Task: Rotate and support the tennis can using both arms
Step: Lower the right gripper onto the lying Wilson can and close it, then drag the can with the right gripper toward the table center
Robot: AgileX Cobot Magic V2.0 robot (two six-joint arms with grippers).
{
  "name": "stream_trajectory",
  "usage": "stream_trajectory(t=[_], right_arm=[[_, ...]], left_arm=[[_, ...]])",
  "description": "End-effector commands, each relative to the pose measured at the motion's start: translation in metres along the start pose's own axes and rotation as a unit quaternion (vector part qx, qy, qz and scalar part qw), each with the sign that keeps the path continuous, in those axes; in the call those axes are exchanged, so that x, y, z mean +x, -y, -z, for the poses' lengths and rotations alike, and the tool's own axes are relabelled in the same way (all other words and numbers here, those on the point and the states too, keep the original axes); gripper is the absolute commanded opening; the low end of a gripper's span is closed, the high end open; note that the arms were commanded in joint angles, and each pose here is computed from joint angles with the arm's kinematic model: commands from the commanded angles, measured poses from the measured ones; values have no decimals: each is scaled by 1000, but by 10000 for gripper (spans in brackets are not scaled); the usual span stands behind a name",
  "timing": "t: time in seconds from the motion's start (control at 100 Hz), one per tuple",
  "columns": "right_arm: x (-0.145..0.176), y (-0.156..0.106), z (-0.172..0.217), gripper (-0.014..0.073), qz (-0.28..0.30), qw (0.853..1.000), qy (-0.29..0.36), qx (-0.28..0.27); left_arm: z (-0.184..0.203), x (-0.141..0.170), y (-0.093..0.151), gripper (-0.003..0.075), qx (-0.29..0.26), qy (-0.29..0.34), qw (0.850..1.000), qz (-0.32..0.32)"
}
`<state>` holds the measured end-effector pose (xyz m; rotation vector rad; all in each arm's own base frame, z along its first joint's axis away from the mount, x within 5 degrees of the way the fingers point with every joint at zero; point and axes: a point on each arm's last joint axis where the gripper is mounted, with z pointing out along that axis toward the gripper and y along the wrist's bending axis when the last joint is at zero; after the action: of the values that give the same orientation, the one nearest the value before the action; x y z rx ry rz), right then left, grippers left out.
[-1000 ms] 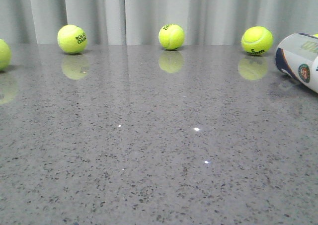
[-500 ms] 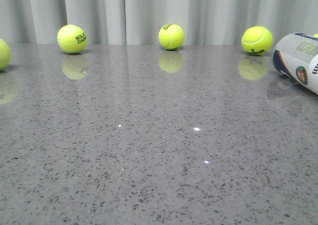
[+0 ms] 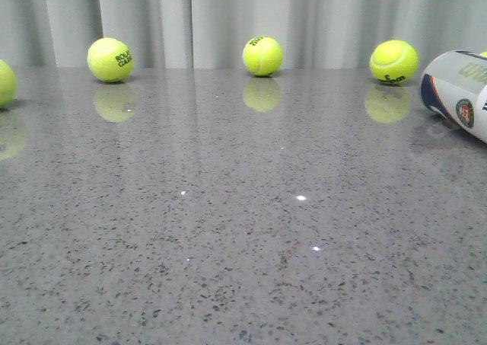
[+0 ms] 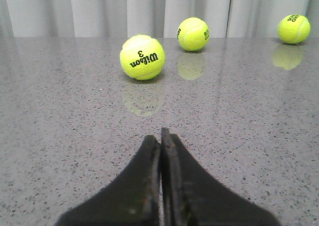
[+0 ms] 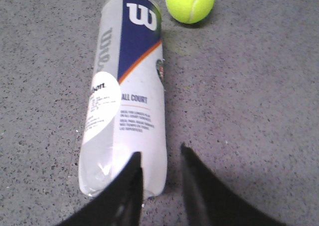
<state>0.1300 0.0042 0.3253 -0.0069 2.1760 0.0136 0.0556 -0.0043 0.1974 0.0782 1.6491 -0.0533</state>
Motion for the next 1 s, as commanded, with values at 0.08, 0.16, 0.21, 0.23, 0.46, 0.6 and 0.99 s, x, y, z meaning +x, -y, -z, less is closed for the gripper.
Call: stream_trajectory(t=[0.08,0.16,0.21,0.23,0.46,0.6,0.99], right_arm=[[-37,-8,-12,613,23,1000,-6,-17],[-47,-13,-25,644,12,998,-48,-29],[-52,-16,-36,643,1,996,-80,-38],[-55,-17,-37,643,-4,995,-88,-42],[-76,-26,-87,643,-22,979,-197,-55],[-83,-29,-117,643,-22,971,-232,-52],[-74,-32,-167,494,-21,955,-293,-46]], left_arm=[[0,6,1,-19,4,34,999,3],[0,6,1,-19,4,34,999,3],[0,6,1,-19,4,34,999,3],[0,6,1,-19,4,34,999,3],[0,6,1,-19,4,34,999,3],[0,6,1,-19,4,34,999,3],[0,6,1,-18,4,34,999,3]])
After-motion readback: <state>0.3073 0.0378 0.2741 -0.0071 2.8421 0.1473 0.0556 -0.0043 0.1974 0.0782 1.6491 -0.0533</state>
